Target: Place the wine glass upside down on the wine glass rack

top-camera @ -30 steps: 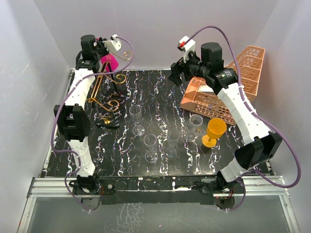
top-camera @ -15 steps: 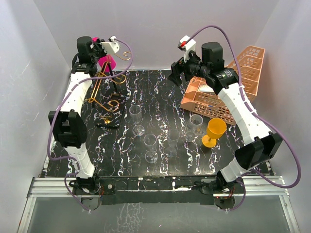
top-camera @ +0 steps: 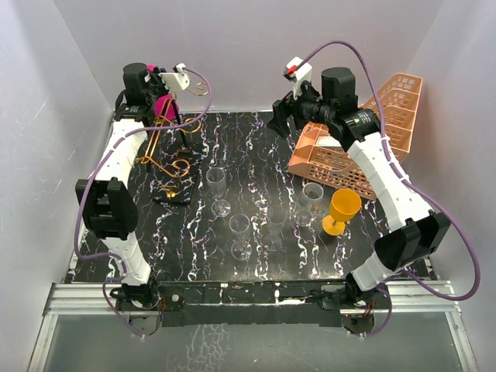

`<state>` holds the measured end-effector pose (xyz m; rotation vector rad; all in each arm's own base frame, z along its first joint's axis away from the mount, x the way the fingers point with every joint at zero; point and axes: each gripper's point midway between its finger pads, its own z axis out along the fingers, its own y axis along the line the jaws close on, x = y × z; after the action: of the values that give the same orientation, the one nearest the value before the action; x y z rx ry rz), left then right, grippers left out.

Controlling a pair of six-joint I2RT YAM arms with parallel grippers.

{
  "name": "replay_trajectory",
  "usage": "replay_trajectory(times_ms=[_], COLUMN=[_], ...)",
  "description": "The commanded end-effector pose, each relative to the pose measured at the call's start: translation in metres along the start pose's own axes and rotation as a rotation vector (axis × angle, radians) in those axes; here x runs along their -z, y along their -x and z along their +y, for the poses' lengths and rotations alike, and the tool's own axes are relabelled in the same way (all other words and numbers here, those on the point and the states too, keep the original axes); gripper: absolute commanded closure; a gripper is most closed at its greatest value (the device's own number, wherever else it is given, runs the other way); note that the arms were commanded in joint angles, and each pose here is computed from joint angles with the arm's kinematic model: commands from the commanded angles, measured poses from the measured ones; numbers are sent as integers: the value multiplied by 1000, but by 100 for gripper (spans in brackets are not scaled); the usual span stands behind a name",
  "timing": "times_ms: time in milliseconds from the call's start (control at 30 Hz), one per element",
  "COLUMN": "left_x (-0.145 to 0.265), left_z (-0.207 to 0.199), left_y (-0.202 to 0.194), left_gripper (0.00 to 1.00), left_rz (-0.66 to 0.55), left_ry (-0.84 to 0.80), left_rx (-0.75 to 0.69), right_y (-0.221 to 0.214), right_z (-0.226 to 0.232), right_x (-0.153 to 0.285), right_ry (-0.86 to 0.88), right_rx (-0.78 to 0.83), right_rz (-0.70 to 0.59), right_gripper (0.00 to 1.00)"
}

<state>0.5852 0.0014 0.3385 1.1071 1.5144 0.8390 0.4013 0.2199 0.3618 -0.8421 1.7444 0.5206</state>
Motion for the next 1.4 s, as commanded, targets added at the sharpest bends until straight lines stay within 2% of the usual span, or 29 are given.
replay_trajectory(times_ms=[0,200,700,1367], left_x=[34,34,43,37], left_z=[48,44,31,34], left_y=[7,-1,-4,-34], left_gripper=[100,100,100,100], left_rz=[4,45,42,165], left_ry=[125,124,92,118], left_rx=[-9,-16,-27,-29], right_y=[28,27,23,21], right_z=[0,1,1,2], right_x=[13,12,9,6], right_ry=[-11,-9,0,10], right_rx=[36,36,32,30], right_rz=[-95,-95,-89,-86], right_gripper=[11,10,10,10])
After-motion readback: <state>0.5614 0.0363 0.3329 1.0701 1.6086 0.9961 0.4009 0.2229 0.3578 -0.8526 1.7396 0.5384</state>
